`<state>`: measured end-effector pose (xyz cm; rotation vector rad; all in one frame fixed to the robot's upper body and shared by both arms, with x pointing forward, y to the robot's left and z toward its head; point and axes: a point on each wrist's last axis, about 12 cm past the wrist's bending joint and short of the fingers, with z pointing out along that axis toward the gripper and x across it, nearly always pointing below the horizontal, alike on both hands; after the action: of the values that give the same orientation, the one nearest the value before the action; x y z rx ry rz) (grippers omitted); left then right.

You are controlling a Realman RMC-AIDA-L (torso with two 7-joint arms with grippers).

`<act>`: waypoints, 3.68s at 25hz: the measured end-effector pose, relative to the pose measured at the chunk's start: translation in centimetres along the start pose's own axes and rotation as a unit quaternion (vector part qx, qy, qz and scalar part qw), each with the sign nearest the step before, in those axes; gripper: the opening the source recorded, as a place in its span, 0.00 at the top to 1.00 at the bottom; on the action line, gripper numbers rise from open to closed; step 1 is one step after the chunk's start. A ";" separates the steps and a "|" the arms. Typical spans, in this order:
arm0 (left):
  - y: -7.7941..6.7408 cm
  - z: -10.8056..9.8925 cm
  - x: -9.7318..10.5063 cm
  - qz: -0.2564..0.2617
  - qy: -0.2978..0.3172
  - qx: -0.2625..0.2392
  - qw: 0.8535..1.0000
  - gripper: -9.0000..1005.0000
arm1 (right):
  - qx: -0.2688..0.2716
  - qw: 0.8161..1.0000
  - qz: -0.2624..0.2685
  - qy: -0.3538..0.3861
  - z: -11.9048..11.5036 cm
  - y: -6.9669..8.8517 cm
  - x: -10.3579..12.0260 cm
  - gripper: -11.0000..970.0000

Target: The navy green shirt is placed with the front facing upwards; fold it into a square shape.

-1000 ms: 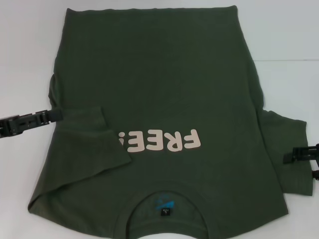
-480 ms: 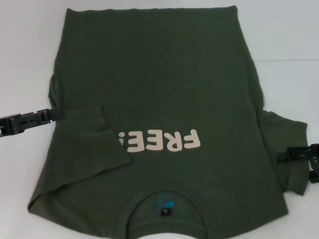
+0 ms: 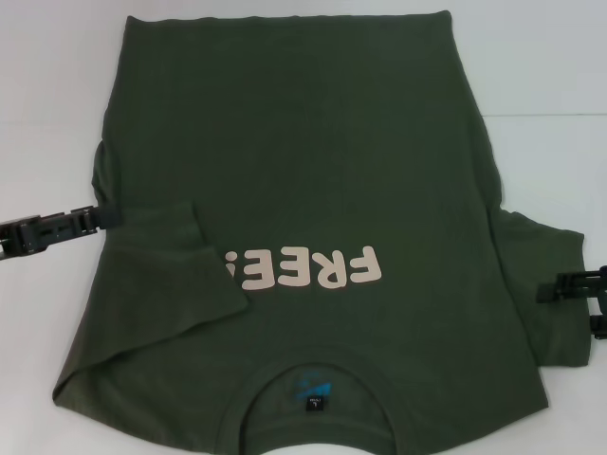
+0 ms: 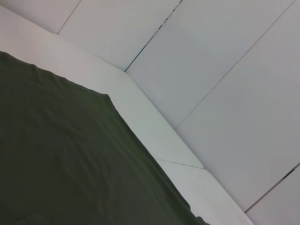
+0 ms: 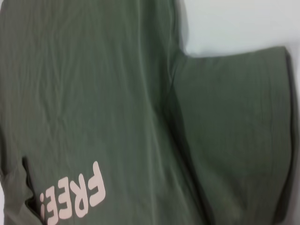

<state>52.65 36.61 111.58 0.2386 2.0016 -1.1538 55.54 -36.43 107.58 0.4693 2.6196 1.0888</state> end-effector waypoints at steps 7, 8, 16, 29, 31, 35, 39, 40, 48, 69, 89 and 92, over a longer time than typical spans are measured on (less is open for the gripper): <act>0.0 0.0 -0.1 0.000 0.000 0.000 1.000 0.12 | 0.000 1.000 0.003 -0.005 -0.2 -0.1 -0.2 0.40; 0.0 0.0 -0.1 0.001 0.000 0.000 1.000 0.12 | -0.001 1.000 0.004 -0.007 -0.3 -0.1 -0.2 0.43; 0.0 0.1 -0.4 0.001 -0.002 0.000 1.000 0.12 | -0.003 1.000 -0.002 -0.011 -0.5 0.0 -0.4 0.62; 0.2 0.3 -0.9 0.003 -0.008 -0.009 1.000 0.11 | -0.009 1.000 -0.022 -0.006 -0.6 0.3 -0.4 0.95; 0.2 0.2 -1.0 0.003 -0.010 -0.009 1.000 0.11 | -0.010 1.000 -0.025 -0.006 -0.6 0.4 -0.5 0.96; 0.2 0.3 -1.0 0.003 -0.011 -0.009 1.000 0.11 | -0.012 0.999 -0.029 -0.009 -0.8 0.4 -0.6 0.96; 0.2 0.3 -0.9 0.002 -0.012 -0.008 1.000 0.11 | -0.031 0.999 -0.032 -0.019 -1.1 0.5 -0.7 0.96; 0.2 0.3 -0.9 0.001 -0.012 -0.007 1.000 0.11 | -0.034 0.999 -0.031 -0.021 -1.2 0.5 -0.7 0.96; 0.1 0.5 -0.8 0.000 -0.012 -0.004 1.000 0.11 | -0.050 0.998 -0.034 -0.034 -1.4 0.7 -0.9 0.97; 0.1 0.9 -0.2 -0.025 -0.011 0.003 1.000 0.11 | -0.062 0.995 -0.042 -0.071 -5.4 -0.3 -1.5 0.97; -0.1 1.3 -0.1 -0.032 -0.009 0.011 0.999 0.11 | -0.082 0.989 -0.044 -0.117 -7.9 -1.2 -1.8 0.97; -0.1 1.3 -0.1 -0.032 -0.008 0.011 0.999 0.11 | -0.088 0.988 -0.050 -0.115 -7.9 -0.8 -1.9 0.97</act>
<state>53.36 35.49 111.34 0.1763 1.9959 -1.2150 54.31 -42.75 112.60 0.3951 2.2992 1.1473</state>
